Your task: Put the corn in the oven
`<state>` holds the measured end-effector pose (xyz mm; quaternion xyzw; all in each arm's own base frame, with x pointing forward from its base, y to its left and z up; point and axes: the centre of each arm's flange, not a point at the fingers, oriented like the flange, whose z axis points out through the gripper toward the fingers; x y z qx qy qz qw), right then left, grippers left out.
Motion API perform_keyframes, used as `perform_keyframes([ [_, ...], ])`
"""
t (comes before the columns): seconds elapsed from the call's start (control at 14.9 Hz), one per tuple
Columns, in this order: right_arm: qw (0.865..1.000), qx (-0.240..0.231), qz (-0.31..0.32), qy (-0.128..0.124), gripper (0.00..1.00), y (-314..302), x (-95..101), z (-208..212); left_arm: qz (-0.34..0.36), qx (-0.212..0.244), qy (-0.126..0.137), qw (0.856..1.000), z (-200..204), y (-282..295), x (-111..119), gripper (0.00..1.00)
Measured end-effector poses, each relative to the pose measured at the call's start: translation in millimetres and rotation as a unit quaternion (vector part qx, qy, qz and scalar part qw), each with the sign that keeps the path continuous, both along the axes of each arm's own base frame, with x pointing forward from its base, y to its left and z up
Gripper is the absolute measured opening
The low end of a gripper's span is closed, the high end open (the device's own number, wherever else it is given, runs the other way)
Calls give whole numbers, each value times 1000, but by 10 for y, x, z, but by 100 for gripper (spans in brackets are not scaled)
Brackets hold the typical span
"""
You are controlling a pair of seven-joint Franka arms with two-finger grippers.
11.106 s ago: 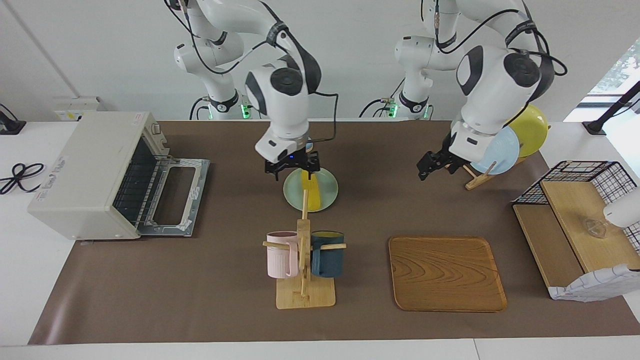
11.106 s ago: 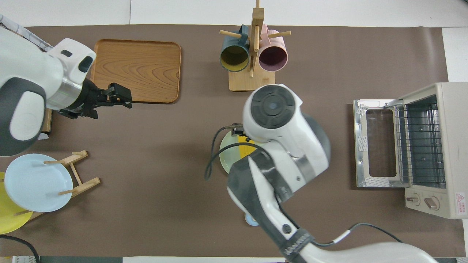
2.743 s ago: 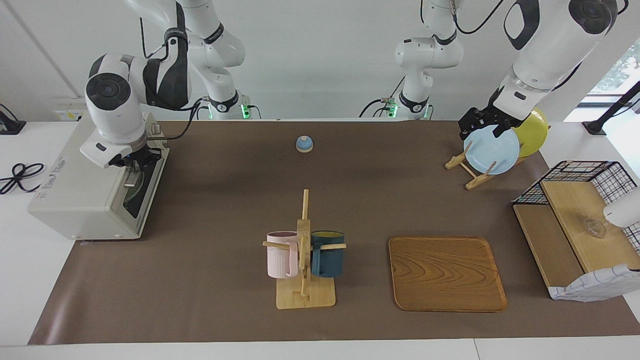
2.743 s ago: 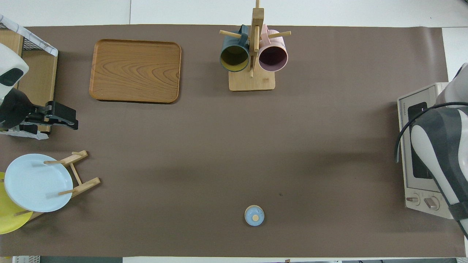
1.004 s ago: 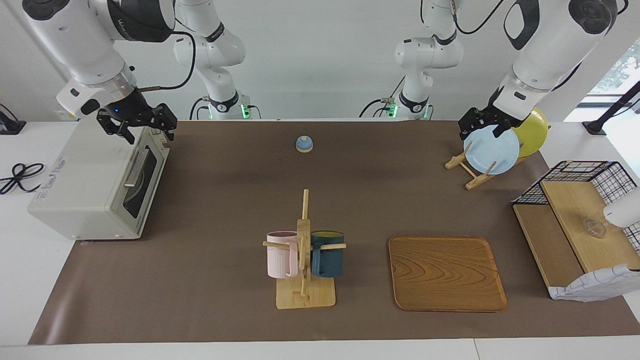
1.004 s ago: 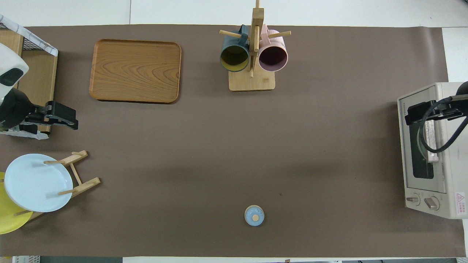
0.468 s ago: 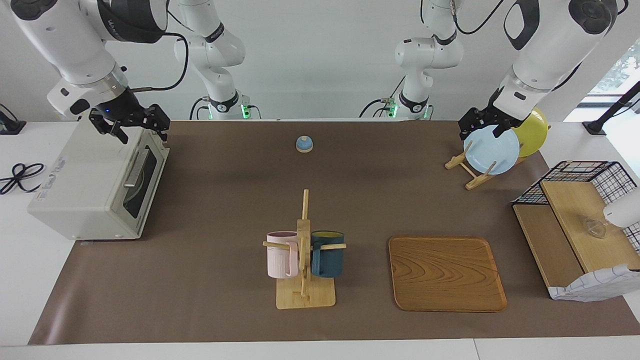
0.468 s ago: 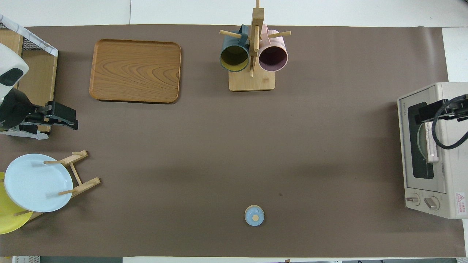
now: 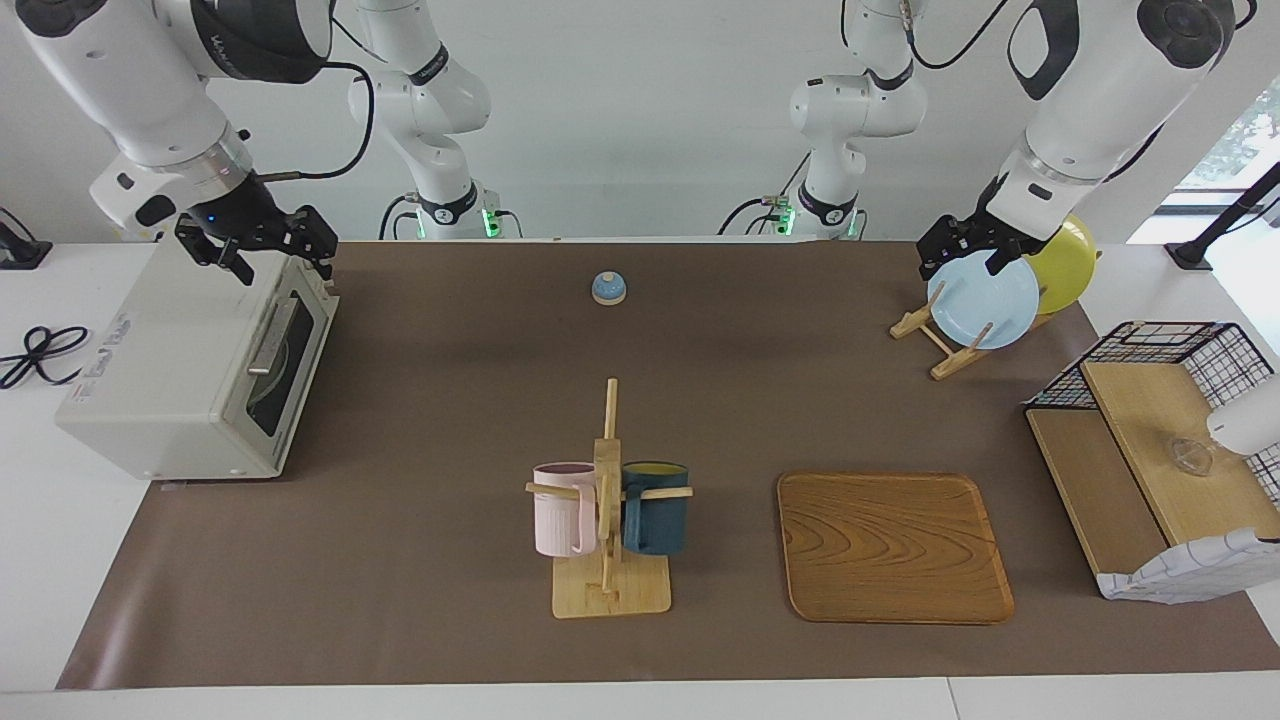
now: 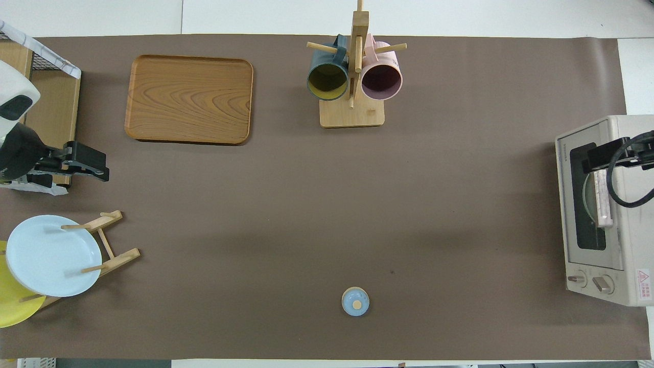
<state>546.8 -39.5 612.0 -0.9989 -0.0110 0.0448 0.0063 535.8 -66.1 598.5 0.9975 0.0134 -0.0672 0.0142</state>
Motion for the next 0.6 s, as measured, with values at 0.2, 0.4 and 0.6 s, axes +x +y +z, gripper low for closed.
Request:
perform_keyframes([
  [0.2,1000,-1,-5,-2,100,5,11,23,0,0,0,1000,0,0,0,100],
  [0.4,1000,-2,-13,-1,100,9,24,9,0,0,0,1000,0,0,0,100],
  [0.6,1000,-2,-13,1,100,9,42,-15,0,0,0,1000,0,0,0,100],
])
